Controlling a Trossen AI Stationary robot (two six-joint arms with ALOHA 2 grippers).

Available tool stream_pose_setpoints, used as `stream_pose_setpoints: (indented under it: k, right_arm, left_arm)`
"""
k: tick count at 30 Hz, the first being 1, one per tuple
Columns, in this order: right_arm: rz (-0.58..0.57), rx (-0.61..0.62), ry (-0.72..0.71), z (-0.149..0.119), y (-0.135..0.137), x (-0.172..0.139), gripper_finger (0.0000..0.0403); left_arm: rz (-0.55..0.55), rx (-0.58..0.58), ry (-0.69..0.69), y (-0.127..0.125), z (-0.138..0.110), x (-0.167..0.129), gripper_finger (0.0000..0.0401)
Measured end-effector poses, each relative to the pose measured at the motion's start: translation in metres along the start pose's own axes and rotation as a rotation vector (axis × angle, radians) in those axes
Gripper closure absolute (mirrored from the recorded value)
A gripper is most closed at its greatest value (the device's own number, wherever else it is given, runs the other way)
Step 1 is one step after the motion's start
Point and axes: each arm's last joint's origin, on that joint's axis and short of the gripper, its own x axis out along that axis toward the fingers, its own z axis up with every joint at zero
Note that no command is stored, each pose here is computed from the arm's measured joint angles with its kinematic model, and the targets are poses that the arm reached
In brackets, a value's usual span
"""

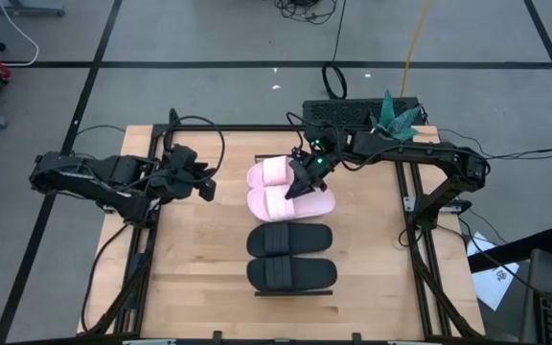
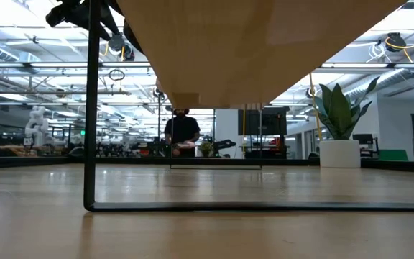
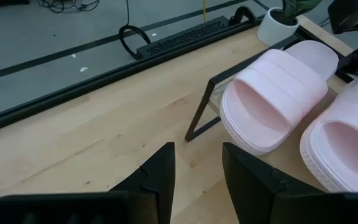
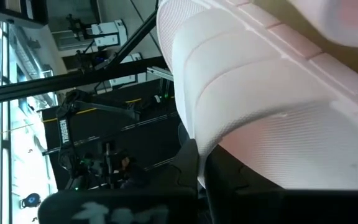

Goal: Pick and place slides into the shelf
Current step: Put the pink slides on the shelf

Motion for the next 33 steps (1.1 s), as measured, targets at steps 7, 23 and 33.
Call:
stream_pose_setpoints:
  k: [7, 23, 33]
  right_arm:
    - [-0.015, 0.023, 0.043, 0.001, -0.006, 0.008, 0.0403]
    - [0.012, 0.001, 0.073, 0.005, -0.007, 0.015, 0.0403]
    - [0.021, -0.014, 0.064, 0.006, -0.006, 0.014, 0.0394]
  left_arm:
    - [0.000, -0.001, 0.000, 0.000, 0.000, 0.000, 0.0272]
    - [0.000, -0.001, 0.000, 0.000, 0.000, 0.000, 0.0272]
    - [0.000, -0.001, 0.000, 0.000, 0.000, 0.000, 0.0272]
